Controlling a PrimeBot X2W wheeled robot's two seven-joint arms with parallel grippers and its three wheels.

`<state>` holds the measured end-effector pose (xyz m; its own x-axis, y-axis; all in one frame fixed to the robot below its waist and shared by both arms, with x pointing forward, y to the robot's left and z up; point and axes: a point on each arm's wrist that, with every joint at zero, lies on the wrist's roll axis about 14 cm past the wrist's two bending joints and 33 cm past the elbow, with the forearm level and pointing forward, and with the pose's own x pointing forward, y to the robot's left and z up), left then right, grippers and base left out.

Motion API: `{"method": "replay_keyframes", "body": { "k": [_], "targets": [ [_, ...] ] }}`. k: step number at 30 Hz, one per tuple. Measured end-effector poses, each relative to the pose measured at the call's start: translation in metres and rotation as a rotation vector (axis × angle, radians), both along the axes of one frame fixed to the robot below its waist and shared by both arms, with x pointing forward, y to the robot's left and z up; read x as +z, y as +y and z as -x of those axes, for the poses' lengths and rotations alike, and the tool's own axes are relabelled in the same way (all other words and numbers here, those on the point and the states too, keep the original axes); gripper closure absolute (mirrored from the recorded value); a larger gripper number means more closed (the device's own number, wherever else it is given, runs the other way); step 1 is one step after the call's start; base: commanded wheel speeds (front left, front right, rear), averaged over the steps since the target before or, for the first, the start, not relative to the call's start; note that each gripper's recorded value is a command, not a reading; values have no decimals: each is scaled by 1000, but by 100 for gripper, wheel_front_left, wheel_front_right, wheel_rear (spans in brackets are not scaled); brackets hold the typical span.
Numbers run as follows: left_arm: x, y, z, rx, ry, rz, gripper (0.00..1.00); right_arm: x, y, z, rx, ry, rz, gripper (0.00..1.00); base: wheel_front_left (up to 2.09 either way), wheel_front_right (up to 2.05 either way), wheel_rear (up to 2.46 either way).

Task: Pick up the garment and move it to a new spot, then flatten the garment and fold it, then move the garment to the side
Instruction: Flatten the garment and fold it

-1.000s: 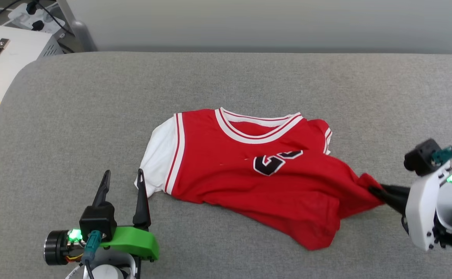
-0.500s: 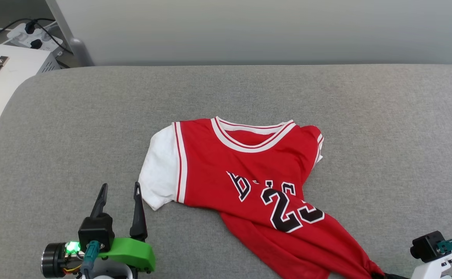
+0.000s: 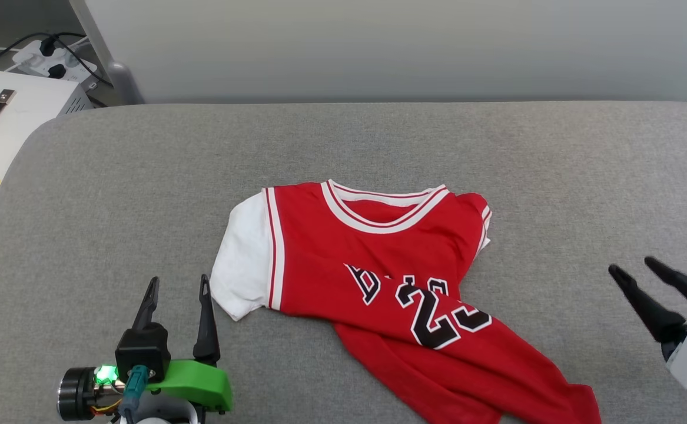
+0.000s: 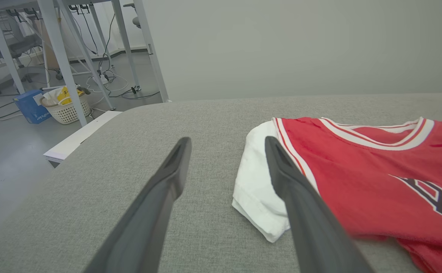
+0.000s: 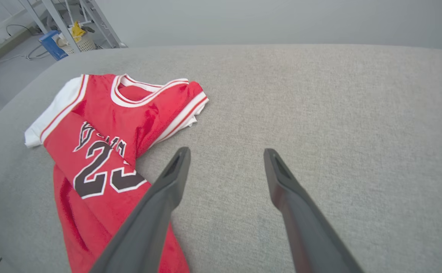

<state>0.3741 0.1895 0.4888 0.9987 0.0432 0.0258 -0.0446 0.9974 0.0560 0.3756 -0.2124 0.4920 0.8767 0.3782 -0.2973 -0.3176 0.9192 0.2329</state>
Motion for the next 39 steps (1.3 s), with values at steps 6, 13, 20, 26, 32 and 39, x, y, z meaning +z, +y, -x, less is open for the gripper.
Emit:
{"method": "replay_keyframes", "body": {
  "k": [6, 13, 20, 26, 32, 39],
  "targets": [
    [-4, 3, 0, 6, 11, -7, 0, 54, 12, -36, 35, -160, 53, 0, 0, 0, 0],
    [-9, 3, -8, 6, 25, -10, 0, 80, 46, -83, 139, -182, 150, 0, 0, 0, 0],
    [-14, 3, -21, 14, 35, -2, 0, 26, 83, -107, 305, 83, 319, 0, 0, 0, 0],
    [-21, 5, -28, 21, 52, -4, 0, -28, 94, -114, 398, 325, 470, 0, 0, 0, 0],
    [-27, 4, -38, 17, 64, -6, 0, -63, 107, -128, 455, 409, 573, 0, 0, 0, 0],
    [-36, 6, -45, 23, 83, -11, 0, -118, 105, -128, 495, 517, 647, 0, 0, 0, 0]
  ]
}}
